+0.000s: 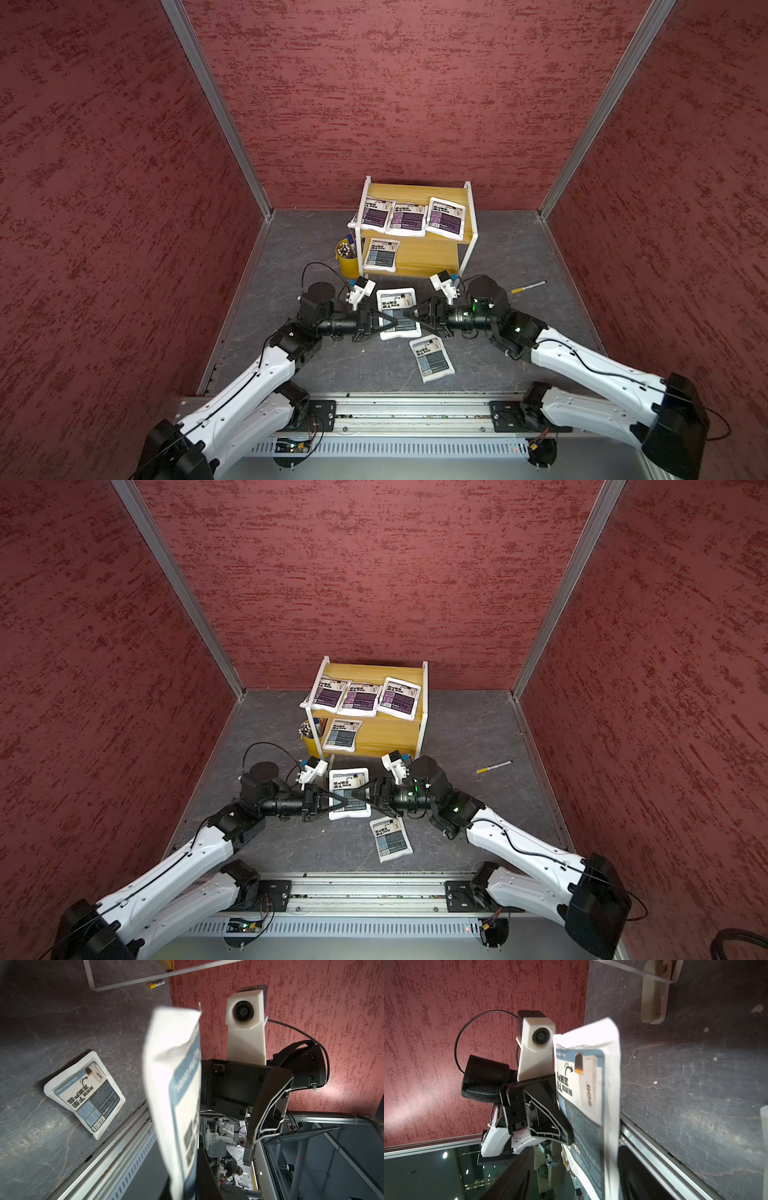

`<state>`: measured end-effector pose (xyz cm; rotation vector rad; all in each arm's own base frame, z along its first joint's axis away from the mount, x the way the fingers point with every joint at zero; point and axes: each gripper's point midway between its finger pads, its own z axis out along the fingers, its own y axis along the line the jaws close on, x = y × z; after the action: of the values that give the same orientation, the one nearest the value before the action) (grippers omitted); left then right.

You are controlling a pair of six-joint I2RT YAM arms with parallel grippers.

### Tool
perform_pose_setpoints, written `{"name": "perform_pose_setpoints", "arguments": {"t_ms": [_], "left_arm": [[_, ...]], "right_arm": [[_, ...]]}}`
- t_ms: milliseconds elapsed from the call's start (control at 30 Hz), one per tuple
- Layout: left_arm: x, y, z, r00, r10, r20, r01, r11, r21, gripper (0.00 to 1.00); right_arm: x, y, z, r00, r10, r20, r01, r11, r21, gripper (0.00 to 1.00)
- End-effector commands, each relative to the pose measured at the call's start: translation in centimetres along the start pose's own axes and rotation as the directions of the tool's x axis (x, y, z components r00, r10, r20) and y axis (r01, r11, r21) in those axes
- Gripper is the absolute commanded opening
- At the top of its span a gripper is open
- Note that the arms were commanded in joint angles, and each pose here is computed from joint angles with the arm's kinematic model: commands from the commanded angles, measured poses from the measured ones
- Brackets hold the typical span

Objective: Place the bagged coffee beans on the shelf by color
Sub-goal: Pick up the bagged coffee beans at the center of the board.

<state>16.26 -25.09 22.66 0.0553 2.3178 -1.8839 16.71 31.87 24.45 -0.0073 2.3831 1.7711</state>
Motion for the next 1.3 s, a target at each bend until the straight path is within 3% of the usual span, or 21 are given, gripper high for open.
{"name": "perform_pose_setpoints", "arguments": {"t_ms": [0, 367, 700, 1267], "left_arm": [[-0.8, -2.5, -0.1, 0.998, 0.056, 0.004, -0.056, 0.996, 0.066, 0.11], [-1.7, -2.8, 0.2, 0.998, 0.059, 0.005, -0.059, 0.996, 0.066, 0.11], [-1.6, -2.2, 0.4, 0.999, 0.037, -0.02, -0.036, 0.998, 0.06, 0.12], [-1.9, -1.5, 1.0, 0.999, 0.011, -0.042, -0.009, 0.999, 0.049, 0.14]], "right_arm": [[0.1, 1.5, 0.3, 1.0, -0.025, 0.003, 0.025, 0.998, -0.054, 0.65], [0.3, 1.0, 0.1, 1.0, -0.023, 0.02, 0.024, 0.999, -0.049, 0.54], [-0.1, 1.0, 0.5, 0.999, -0.026, 0.034, 0.028, 0.997, -0.066, 0.3], [-0.5, 1.0, 0.8, 0.998, -0.039, 0.045, 0.042, 0.997, -0.068, 0.05]]}}
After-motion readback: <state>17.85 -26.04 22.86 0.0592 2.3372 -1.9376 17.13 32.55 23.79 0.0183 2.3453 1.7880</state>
